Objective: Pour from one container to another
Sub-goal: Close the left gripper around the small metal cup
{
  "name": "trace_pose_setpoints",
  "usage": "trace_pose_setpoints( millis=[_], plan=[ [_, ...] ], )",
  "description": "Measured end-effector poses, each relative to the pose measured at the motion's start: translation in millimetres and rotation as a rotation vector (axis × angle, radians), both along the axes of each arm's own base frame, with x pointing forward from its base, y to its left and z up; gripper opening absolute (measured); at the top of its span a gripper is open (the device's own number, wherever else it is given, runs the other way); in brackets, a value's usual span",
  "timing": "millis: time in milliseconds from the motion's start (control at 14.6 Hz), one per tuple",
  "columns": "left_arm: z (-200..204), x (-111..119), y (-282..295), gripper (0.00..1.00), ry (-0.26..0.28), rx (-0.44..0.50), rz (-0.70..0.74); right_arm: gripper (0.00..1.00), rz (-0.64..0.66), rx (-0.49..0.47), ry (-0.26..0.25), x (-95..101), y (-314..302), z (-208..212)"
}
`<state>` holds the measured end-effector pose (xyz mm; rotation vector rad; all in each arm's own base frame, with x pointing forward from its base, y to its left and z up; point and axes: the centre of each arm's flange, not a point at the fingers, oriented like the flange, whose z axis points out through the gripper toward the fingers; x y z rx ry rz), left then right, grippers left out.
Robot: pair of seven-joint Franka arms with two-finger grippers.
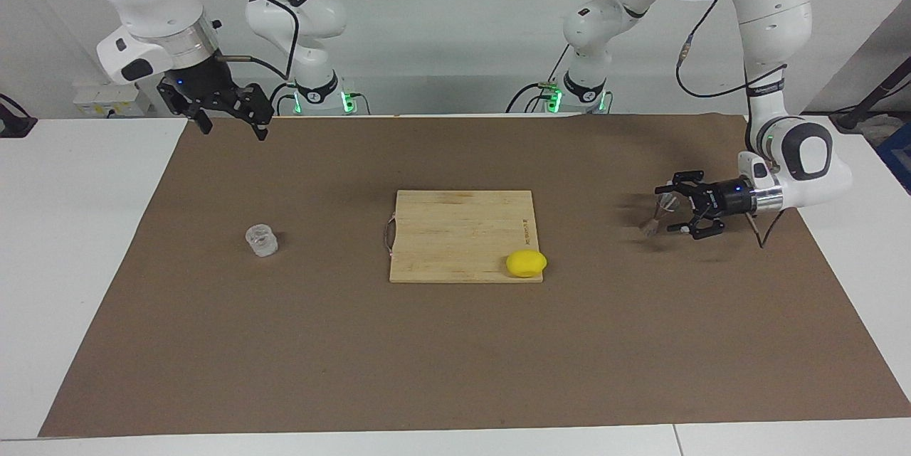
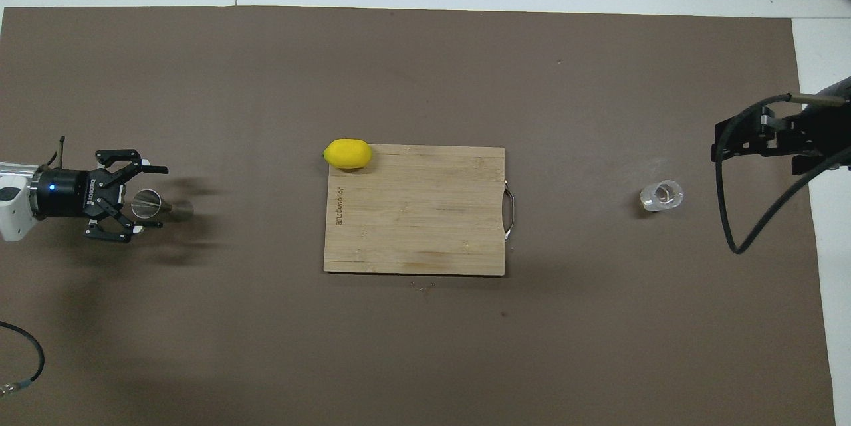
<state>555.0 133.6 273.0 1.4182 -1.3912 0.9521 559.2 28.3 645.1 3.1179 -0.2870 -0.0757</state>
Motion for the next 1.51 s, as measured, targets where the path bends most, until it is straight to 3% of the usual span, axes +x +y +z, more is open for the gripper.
trace_pose_setpoints(
  millis=[343, 1029, 1509],
  plan=[
    [0.7, -4.4, 11.5, 1.00, -0.010, 0.000, 0.021, 1.00, 0.072, -0.020, -0.008, -4.2, 6.6, 1.2],
    [2.7, -14.9, 32.2, 1.00, -0.003, -0.018, 0.049, 1.00, 0.093, -0.029, 0.015, -27.8, 14.2, -12.4],
    [-3.3, -20.4, 30.3, 0.99, 0.015, -0.031, 0.048, 1.00, 0.096, -0.029, -0.003, -28.4, 15.5, -9.4]
  ],
)
